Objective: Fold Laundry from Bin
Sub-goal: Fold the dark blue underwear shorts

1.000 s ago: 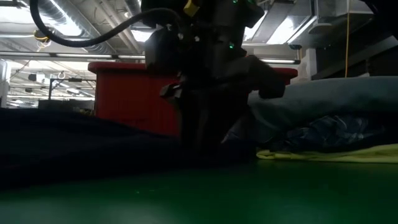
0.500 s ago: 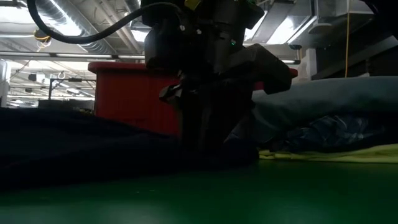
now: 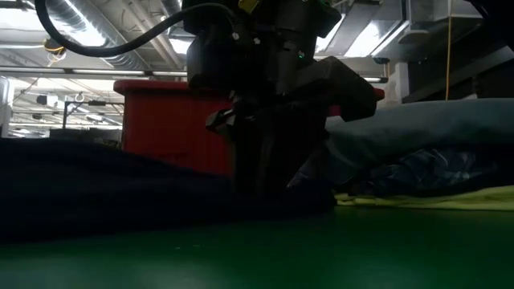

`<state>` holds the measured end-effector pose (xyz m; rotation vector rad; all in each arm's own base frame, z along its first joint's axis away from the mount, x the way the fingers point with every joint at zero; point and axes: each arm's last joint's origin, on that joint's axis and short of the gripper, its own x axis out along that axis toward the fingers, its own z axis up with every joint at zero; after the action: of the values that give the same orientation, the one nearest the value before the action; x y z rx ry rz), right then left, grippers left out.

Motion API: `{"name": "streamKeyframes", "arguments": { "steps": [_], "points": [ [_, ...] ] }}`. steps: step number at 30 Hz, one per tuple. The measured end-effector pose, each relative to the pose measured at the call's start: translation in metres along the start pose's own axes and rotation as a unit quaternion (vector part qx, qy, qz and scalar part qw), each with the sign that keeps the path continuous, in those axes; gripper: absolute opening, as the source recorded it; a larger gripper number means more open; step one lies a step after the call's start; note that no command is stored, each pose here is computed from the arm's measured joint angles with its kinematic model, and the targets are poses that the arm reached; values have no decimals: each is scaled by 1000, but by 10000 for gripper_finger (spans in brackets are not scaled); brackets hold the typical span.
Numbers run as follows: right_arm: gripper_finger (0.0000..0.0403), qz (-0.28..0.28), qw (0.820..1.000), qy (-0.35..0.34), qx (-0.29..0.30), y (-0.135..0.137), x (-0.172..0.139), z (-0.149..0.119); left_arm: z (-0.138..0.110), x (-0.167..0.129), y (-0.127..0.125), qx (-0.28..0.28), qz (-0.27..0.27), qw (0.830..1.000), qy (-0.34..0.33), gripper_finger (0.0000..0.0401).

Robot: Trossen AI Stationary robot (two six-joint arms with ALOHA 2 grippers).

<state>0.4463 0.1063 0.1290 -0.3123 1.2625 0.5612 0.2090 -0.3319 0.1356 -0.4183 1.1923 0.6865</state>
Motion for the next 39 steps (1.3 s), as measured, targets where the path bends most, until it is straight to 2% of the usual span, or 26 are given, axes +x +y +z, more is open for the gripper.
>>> {"name": "streamKeyframes", "arguments": {
  "steps": [6, 16, 23, 31, 35, 39],
  "points": [
    [168, 0, 1000, -2, -1, 1, -4, 1, -13, -15, -5, 10, -10, 998, 55, 0],
    [168, 1, 1000, -7, -1, 4, -18, 1, -16, -21, -4, 12, -11, 998, 62, 0],
    [168, -1, 1000, -7, -2, 4, -20, 1, -7, -48, 2, 5, -54, 998, 32, 0],
    [168, 4, 1000, 1, -11, 5, -49, 13, 11, -83, 17, -5, -104, 994, -30, 0],
    [168, -38, 998, -8, -43, 3, -64, 22, 18, -92, 24, 6, -101, 994, -38, 0],
    [168, -154, 986, 13, -67, -5, -71, 27, 20, -91, 27, 9, -87, 995, -47, 0]
  ]
}}
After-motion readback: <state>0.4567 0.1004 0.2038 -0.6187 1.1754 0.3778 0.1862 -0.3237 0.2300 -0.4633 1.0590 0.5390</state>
